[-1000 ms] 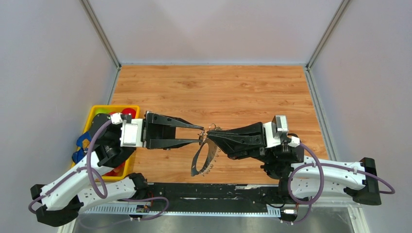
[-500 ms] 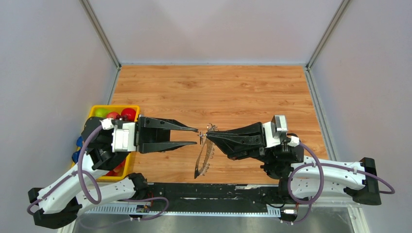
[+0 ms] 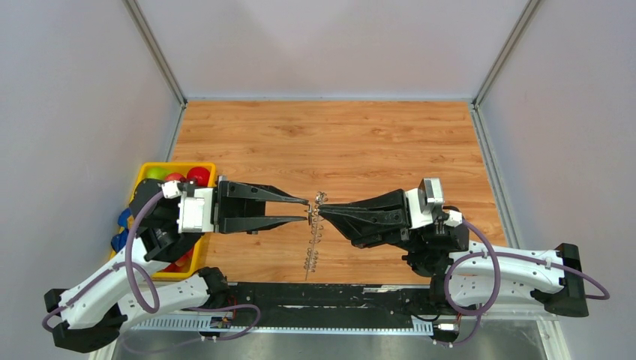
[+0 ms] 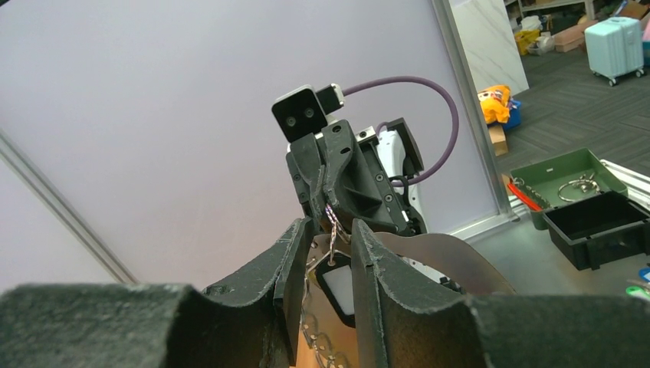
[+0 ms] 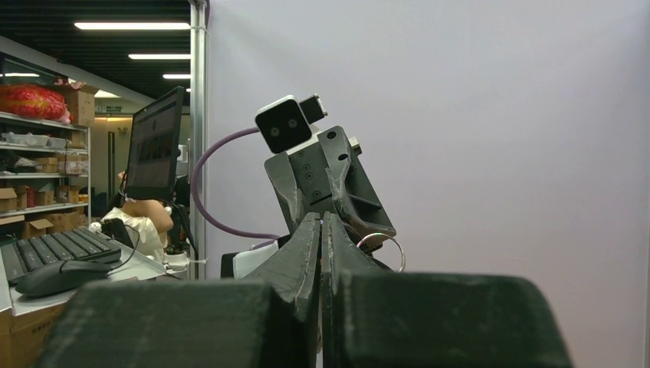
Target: Put the keys on the keyring
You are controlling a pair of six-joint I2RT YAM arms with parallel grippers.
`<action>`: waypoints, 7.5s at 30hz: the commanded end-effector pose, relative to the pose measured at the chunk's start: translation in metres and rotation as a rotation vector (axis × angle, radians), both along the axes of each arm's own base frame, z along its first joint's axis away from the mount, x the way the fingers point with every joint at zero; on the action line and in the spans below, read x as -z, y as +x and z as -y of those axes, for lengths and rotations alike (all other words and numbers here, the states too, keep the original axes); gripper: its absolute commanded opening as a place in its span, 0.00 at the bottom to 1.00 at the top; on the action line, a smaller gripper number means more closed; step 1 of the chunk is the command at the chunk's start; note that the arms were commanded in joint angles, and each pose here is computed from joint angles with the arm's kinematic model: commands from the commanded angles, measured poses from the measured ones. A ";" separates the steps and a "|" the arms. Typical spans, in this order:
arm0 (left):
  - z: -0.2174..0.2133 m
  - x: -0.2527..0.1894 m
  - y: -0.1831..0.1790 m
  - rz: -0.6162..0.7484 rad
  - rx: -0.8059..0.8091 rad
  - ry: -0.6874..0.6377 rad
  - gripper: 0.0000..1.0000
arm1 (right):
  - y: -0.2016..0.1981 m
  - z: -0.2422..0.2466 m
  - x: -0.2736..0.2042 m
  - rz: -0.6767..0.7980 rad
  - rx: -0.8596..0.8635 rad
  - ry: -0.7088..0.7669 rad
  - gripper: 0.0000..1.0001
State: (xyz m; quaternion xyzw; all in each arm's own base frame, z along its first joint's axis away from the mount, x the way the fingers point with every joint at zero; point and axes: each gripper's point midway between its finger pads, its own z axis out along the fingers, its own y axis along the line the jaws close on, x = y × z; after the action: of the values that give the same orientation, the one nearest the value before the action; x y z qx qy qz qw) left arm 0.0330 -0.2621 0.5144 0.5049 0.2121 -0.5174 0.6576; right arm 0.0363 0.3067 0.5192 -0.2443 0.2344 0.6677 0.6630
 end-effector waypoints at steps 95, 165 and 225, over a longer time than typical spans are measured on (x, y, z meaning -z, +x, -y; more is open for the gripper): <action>0.006 0.010 0.000 -0.093 0.027 0.106 0.00 | 0.038 0.031 0.019 -0.081 0.292 -0.192 0.26; -0.016 0.048 -0.017 -0.154 0.037 0.260 0.00 | -0.002 -0.002 0.050 0.224 0.143 -0.668 0.00; -0.020 0.047 -0.026 -0.133 0.076 0.230 0.00 | -0.024 -0.016 0.064 0.259 -0.009 -0.759 0.31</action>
State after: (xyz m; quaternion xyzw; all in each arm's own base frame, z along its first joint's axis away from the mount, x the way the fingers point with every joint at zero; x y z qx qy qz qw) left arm 0.0155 -0.2530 0.4428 0.5517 0.3298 -0.5493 0.5340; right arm 0.0183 0.3267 0.4435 -0.5599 0.3871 0.4857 0.5484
